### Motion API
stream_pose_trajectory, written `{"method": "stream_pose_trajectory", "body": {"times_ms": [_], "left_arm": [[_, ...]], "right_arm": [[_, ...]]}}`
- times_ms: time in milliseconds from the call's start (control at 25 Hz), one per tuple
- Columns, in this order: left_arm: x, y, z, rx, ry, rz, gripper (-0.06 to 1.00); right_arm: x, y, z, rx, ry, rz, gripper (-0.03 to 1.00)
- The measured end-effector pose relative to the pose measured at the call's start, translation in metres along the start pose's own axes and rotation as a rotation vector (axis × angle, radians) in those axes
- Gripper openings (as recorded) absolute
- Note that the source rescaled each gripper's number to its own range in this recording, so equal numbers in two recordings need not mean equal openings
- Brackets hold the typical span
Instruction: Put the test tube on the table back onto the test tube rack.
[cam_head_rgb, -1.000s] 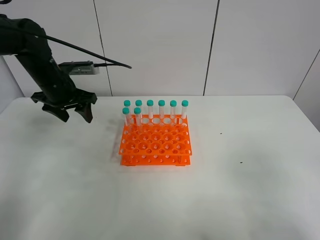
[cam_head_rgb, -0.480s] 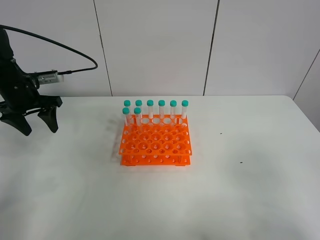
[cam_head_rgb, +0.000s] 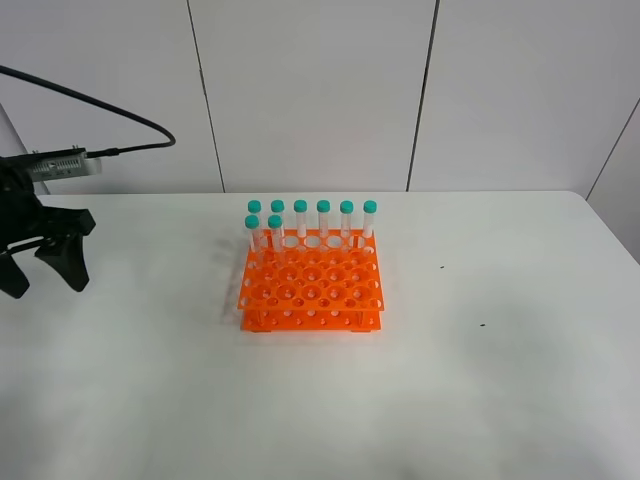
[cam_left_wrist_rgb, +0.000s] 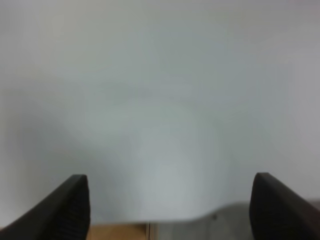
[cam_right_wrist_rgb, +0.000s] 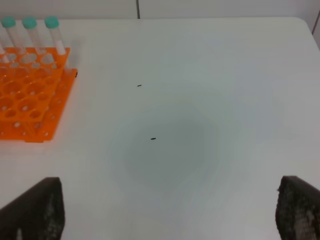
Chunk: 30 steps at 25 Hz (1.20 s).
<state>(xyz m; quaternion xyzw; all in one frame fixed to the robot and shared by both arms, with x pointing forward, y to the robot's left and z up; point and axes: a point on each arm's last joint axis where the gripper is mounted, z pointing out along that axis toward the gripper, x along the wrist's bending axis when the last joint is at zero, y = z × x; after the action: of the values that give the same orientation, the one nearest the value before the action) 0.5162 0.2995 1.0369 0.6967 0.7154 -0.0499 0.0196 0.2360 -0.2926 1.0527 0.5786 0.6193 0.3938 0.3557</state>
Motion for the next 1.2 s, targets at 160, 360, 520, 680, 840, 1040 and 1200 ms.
{"method": "stream_pose_trajectory", "body": {"times_ms": [160, 360, 520, 680, 840, 1040, 1200], "left_arm": [[-0.015, -0.049, -0.003, -0.013, 0.002, 0.065, 0.97], [-0.016, -0.101, -0.014, -0.108, 0.000, 0.088, 0.97], [-0.013, -0.142, -0.020, -0.213, -0.007, 0.090, 0.97], [-0.009, -0.181, -0.012, -0.314, -0.012, 0.097, 0.97], [-0.005, -0.211, 0.002, -0.437, -0.015, 0.116, 0.97], [-0.002, -0.234, 0.014, -0.583, -0.010, 0.157, 0.97], [-0.002, -0.243, 0.011, -0.671, -0.012, 0.166, 0.97]], "right_arm": [[0.000, 0.000, 0.000, 0.000, 0.000, 0.000, 0.92], [0.000, 0.000, 0.000, 0.000, 0.000, 0.000, 0.92], [0.000, 0.000, 0.000, 0.000, 0.000, 0.000, 0.92], [0.000, 0.000, 0.000, 0.000, 0.000, 0.000, 0.92], [0.000, 0.000, 0.000, 0.000, 0.000, 0.000, 0.92], [0.000, 0.000, 0.000, 0.000, 0.000, 0.000, 0.92], [0.000, 0.000, 0.000, 0.000, 0.000, 0.000, 0.92]]}}
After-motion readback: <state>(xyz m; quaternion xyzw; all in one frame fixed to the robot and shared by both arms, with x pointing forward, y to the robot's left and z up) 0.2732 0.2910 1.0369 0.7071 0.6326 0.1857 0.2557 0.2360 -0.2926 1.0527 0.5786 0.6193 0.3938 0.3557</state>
